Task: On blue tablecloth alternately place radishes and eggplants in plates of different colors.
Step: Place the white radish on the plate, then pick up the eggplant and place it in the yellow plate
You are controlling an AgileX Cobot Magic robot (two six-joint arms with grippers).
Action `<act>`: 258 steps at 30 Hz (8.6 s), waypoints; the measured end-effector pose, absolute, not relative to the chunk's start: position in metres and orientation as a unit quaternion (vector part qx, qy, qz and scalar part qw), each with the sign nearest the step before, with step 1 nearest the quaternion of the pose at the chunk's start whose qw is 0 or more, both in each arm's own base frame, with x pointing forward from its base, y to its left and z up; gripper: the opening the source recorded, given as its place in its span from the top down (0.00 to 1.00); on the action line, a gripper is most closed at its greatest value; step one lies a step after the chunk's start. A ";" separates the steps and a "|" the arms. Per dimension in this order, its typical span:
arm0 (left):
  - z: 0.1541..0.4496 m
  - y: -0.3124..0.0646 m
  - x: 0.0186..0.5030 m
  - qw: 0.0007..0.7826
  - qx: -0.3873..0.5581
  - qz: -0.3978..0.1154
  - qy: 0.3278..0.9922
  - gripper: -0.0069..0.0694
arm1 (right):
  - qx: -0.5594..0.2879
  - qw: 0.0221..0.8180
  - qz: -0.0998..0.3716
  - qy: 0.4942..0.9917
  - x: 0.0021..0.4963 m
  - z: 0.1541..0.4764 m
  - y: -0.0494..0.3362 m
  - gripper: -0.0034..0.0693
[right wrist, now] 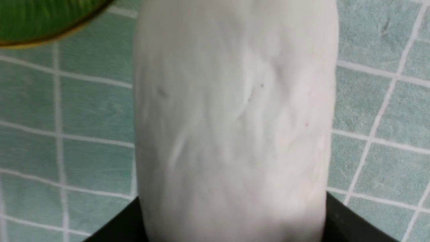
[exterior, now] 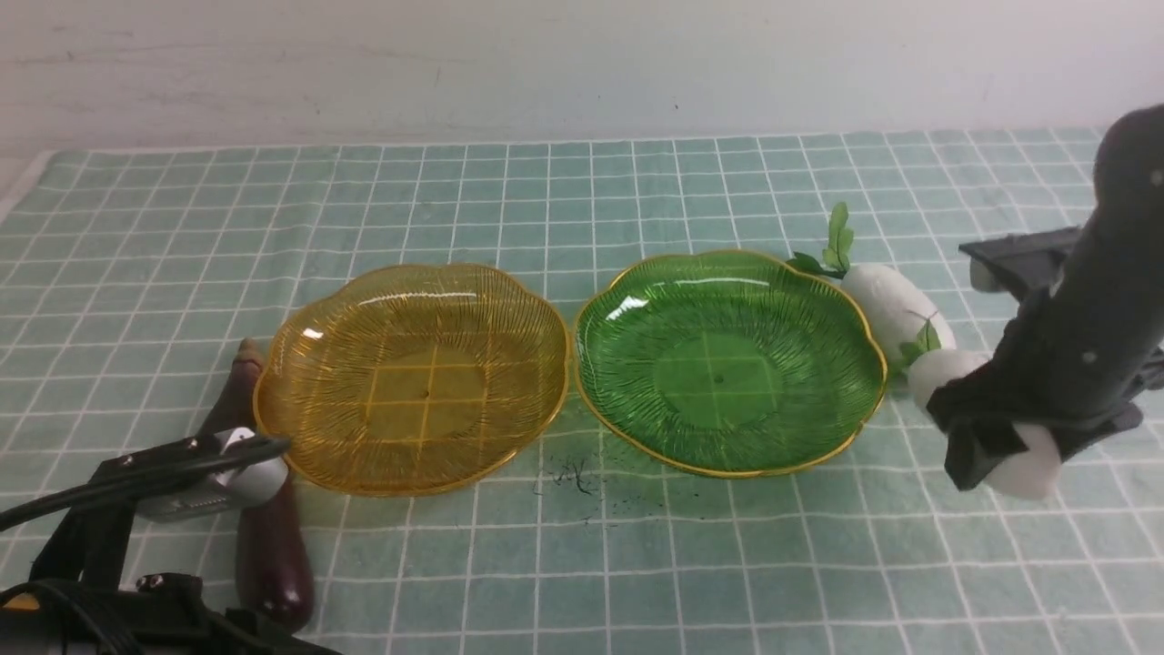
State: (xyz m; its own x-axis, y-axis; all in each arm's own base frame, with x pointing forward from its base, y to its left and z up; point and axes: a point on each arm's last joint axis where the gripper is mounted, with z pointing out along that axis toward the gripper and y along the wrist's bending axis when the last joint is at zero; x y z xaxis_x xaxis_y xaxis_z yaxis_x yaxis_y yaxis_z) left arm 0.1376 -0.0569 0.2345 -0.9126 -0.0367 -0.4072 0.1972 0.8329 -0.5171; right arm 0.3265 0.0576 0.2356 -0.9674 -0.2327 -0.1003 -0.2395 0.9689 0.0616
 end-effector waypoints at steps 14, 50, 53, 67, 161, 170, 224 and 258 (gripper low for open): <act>0.235 -0.057 0.138 0.205 0.043 -0.286 0.935 0.92 | -0.085 0.215 0.155 0.961 0.372 0.236 0.088 0.32; 0.235 -0.057 0.138 0.205 0.044 -0.285 0.935 0.92 | -0.145 0.232 -0.076 0.959 0.434 0.207 0.062 0.14; 0.235 -0.057 0.138 0.205 0.044 -0.285 0.935 0.92 | -0.146 0.236 -0.075 0.958 0.438 0.200 0.063 0.17; 0.235 -0.057 0.138 0.205 0.044 -0.285 0.935 0.92 | -0.153 0.222 -0.088 0.959 0.446 0.174 0.062 0.25; 0.173 -0.022 0.238 0.124 -0.115 -0.063 0.984 0.46 | -0.131 0.148 0.083 0.977 0.189 0.307 0.066 0.27; 0.237 -0.010 0.179 0.127 -0.078 -0.013 0.989 0.46 | -0.146 0.148 0.097 0.973 0.188 0.307 0.069 0.29; 0.252 0.008 0.394 0.065 -0.027 0.033 0.997 0.20 | -0.247 0.285 0.112 0.920 0.098 0.332 0.048 0.97; 0.151 0.018 0.392 -0.080 -0.024 0.062 0.995 0.44 | -0.247 0.285 0.093 0.921 0.099 0.331 0.044 0.97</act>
State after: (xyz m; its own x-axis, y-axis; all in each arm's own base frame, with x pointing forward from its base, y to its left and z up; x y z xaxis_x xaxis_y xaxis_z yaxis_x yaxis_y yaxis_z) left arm 0.3924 0.0181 0.1511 -0.9860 -0.0582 0.1562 -0.0383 0.9911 0.1277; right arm 0.0988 0.0445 0.3314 -0.7151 -0.4024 -0.5715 -0.5081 0.8608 0.0297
